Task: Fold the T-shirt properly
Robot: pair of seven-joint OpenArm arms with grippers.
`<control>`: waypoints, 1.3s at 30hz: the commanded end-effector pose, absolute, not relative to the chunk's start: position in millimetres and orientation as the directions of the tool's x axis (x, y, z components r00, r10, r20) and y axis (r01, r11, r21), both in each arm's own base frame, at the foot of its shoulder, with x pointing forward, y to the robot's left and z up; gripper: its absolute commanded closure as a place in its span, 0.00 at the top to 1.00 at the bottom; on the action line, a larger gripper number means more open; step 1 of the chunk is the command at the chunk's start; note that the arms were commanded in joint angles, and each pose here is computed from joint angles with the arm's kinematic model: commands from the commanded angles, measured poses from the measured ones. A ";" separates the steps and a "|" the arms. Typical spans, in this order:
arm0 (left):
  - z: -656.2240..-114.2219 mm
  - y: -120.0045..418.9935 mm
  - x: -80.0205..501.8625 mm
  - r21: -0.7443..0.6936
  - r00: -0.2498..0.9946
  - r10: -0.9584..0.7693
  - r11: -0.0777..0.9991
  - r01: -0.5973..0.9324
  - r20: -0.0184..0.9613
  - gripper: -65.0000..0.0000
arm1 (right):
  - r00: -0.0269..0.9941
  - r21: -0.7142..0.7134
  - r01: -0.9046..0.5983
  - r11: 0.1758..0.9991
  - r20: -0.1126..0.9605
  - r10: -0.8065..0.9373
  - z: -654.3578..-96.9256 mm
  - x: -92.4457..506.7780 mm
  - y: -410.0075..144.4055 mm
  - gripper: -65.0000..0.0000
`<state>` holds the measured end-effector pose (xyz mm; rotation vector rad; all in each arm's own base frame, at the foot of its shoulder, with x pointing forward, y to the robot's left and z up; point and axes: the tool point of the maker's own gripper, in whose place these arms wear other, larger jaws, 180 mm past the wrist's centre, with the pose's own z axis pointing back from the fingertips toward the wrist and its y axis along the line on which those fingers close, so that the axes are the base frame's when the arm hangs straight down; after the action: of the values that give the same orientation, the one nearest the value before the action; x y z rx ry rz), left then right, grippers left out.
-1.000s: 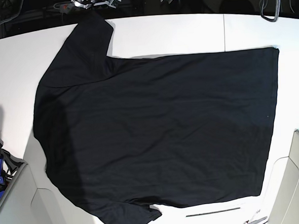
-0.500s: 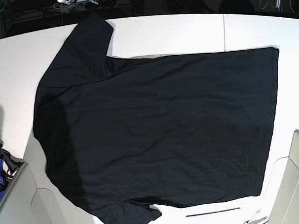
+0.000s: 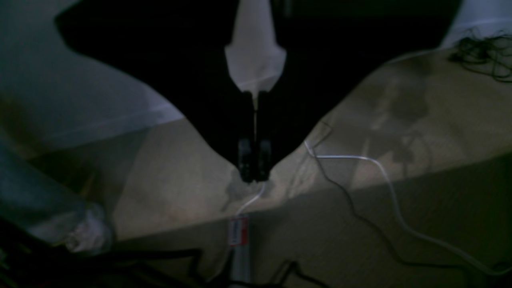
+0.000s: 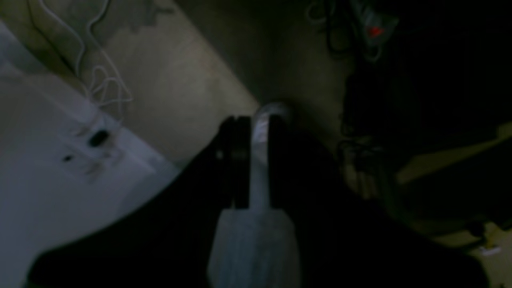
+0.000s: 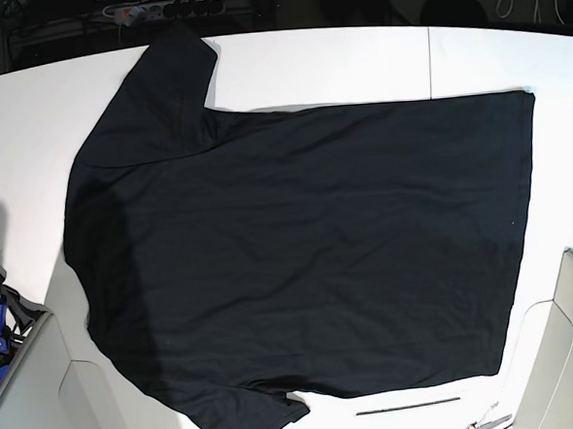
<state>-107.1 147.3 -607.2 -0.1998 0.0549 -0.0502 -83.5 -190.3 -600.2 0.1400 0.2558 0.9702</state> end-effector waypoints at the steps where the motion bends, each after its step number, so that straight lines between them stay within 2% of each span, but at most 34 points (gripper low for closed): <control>1: -602.1 150.6 -110.5 -0.203 0.998 -0.049 0.978 0.040 -0.042 0.02 | 0.540 0.236 -0.794 0.561 -0.152 0.828 -595.0 -86.3 -195.7 0.11; 8: -570.5 155.3 -107.0 -0.215 0.997 -0.071 0.974 0.077 0.034 0.02 | 0.529 0.200 -0.822 0.534 -0.080 0.845 -570.7 -79.3 -197.7 0.11; 14: -538.7 161.2 -96.2 -0.202 0.993 -0.044 0.977 0.066 0.109 0.02 | 0.511 0.101 -0.844 0.527 -0.153 0.846 -539.6 -67.5 -214.5 0.11; 20: -513.8 178.3 -82.4 -0.161 0.988 -0.029 0.986 0.054 0.152 0.02 | 0.496 0.054 -0.859 0.509 -0.157 0.854 -512.0 -55.6 -215.1 0.11; 24: -495.0 190.6 -76.1 -0.129 0.986 -0.031 0.990 0.052 0.162 0.02 | 0.478 0.063 -0.872 0.486 -0.106 0.872 -496.2 -52.7 -203.4 0.11; 29: -464.5 205.3 -63.3 -0.121 0.973 0.045 0.992 -0.018 0.224 0.02 | 0.465 0.085 -0.881 0.465 -0.015 0.885 -474.0 -50.3 -177.5 0.11; 33: -440.7 217.1 -52.9 -0.098 0.968 0.050 0.995 -0.027 0.247 0.02 | 0.473 0.065 -0.880 0.470 0.044 0.880 -454.7 -34.1 -163.0 0.11; 37: -418.3 229.4 -40.2 -0.086 0.960 0.080 0.995 -0.059 0.270 0.02 | 0.499 -0.002 -0.865 0.502 0.101 0.861 -436.1 0.6 -157.1 0.26; 39: -408.2 239.1 -32.1 -0.065 0.955 0.084 0.996 -0.068 0.285 0.02 | 0.519 -0.028 -0.849 0.528 0.141 0.843 -425.6 18.5 -153.9 0.30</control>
<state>-30.6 238.0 -412.4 -0.0582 -0.2888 0.0854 20.2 -154.0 -428.8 0.0384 -0.1446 1.0088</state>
